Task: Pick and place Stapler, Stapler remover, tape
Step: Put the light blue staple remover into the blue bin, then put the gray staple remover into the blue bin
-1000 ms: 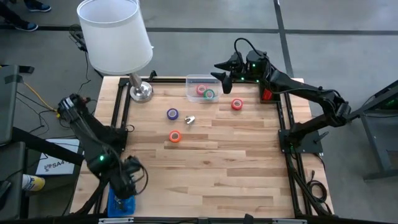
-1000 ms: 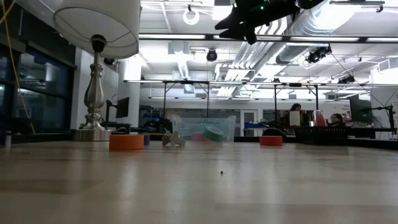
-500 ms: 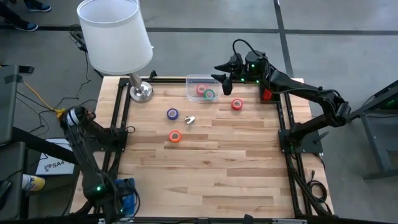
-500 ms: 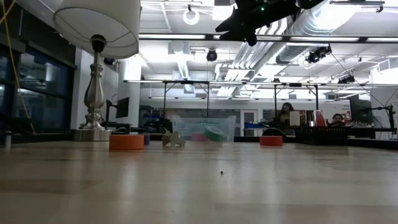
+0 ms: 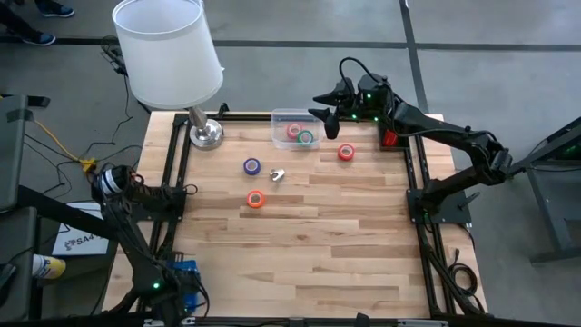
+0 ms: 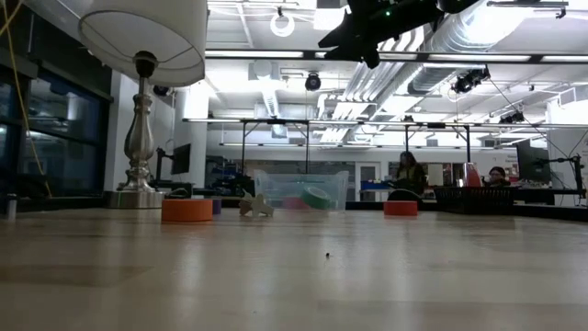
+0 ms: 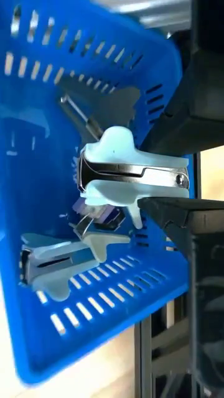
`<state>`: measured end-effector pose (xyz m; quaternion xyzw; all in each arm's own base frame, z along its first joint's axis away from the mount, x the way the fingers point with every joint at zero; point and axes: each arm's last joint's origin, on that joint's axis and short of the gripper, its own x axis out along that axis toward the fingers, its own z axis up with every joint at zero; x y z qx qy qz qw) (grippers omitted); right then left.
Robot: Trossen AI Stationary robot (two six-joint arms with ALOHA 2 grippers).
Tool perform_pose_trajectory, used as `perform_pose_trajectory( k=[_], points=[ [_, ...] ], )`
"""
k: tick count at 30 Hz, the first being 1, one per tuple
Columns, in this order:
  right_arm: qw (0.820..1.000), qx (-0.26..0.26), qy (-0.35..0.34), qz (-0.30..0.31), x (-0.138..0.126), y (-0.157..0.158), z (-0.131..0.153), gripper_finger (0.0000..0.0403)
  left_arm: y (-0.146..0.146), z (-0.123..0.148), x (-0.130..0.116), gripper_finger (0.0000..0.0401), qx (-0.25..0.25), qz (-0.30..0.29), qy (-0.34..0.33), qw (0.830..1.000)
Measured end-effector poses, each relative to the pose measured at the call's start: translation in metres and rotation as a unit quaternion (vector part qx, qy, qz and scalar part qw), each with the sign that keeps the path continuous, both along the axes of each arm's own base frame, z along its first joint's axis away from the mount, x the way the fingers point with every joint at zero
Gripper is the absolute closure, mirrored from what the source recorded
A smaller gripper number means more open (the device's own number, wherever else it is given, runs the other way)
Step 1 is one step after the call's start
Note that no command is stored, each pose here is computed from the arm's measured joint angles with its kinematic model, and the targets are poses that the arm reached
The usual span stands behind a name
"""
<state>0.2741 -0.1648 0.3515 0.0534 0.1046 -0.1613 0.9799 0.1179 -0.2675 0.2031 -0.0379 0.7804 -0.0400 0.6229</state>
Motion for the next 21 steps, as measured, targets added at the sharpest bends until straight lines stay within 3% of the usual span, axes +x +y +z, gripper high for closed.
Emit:
perform_pose_trajectory(
  k=[9, 15, 21],
  points=[
    [1.0, 0.01, 0.016, 0.0, -0.0007, 0.0004, -0.0036, 0.0198, 0.0033, -0.0122, -0.0007, 0.0314, 0.006, -0.004, -0.019, 1.0],
    [1.0, 0.011, 0.018, 0.0, -0.0008, 0.0005, -0.004, 0.0198, 0.0035, -0.0123, -0.0006, 0.0259, 0.009, -0.002, -0.023, 1.0],
    [1.0, 0.012, 0.02, 0.0, -0.0009, 0.0005, -0.0044, 0.0199, 0.0052, -0.0122, -0.0016, 0.0241, 0.017, -0.002, -0.015, 1.0]
  ],
)
